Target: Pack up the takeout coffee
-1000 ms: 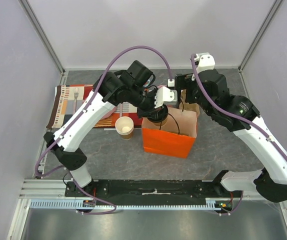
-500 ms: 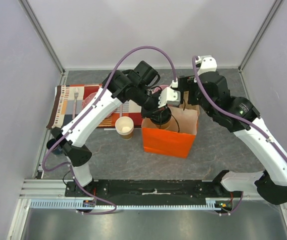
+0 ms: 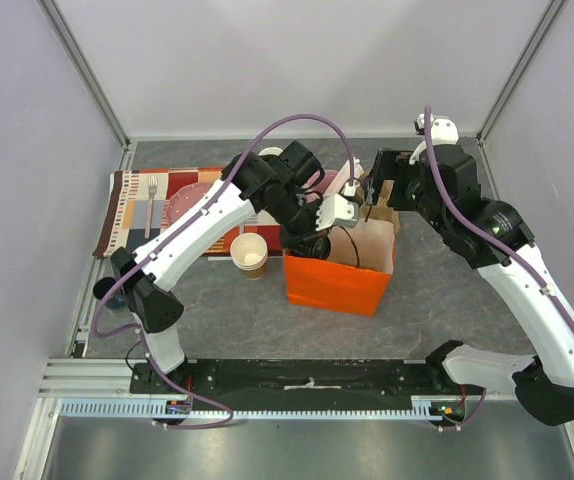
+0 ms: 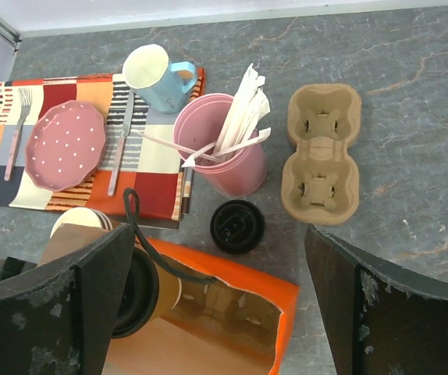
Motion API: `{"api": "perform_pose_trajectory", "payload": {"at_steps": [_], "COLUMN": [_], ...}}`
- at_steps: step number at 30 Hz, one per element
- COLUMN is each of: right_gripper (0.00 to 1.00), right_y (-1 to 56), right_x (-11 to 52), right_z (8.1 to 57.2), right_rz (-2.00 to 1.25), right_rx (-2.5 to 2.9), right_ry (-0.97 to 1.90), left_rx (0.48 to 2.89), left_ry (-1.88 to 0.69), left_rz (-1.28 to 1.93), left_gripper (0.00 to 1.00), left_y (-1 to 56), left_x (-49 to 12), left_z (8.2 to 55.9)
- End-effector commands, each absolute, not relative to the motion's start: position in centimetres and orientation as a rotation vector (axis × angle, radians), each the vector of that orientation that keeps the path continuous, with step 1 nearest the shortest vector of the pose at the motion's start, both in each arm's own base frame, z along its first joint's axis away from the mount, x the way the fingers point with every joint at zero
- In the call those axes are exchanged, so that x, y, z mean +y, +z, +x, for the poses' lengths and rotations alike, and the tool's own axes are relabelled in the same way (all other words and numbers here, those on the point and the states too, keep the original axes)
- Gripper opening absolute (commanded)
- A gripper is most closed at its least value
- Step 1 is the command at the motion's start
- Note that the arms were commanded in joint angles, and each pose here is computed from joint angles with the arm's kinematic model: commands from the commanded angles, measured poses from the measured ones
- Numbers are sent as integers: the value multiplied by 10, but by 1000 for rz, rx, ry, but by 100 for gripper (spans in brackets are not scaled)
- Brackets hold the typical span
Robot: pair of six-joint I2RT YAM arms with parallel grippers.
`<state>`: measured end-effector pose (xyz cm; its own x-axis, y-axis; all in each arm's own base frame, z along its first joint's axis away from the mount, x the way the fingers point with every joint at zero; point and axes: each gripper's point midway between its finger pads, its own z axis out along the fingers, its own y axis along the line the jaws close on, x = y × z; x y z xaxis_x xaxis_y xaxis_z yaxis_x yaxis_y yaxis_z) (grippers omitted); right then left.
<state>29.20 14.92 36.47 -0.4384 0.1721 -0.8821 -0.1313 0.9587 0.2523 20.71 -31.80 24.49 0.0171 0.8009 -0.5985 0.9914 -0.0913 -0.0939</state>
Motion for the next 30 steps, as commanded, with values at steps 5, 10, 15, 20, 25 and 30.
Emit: {"api": "perform_pose_trajectory", "payload": {"at_steps": [5, 10, 15, 20, 25, 30], "right_gripper": [98, 98, 98, 98, 98, 98], "right_y": [369, 364, 360, 356, 355, 356], "right_x": [156, 157, 157, 158, 162, 162], "right_z": [295, 293, 291, 290, 290, 291], "right_rz": [65, 44, 30, 20, 1, -16], "right_rx": [1973, 1987, 1994, 2002, 2007, 2007], "right_ry": [435, 435, 434, 440, 452, 448], "left_rx": [1860, 1851, 1847, 1806, 1803, 1774], "left_ry": [-668, -659, -655, -651, -677, -709], "left_rz": [1964, 1989, 2015, 1973, 1942, 1973], "left_gripper": [2, 2, 2, 2, 2, 2], "left_y": [234, 222, 204, 197, 186, 176], "left_x": [-309, -317, -314, -320, -322, -316], "left_z": [205, 207, 204, 209, 207, 196]}}
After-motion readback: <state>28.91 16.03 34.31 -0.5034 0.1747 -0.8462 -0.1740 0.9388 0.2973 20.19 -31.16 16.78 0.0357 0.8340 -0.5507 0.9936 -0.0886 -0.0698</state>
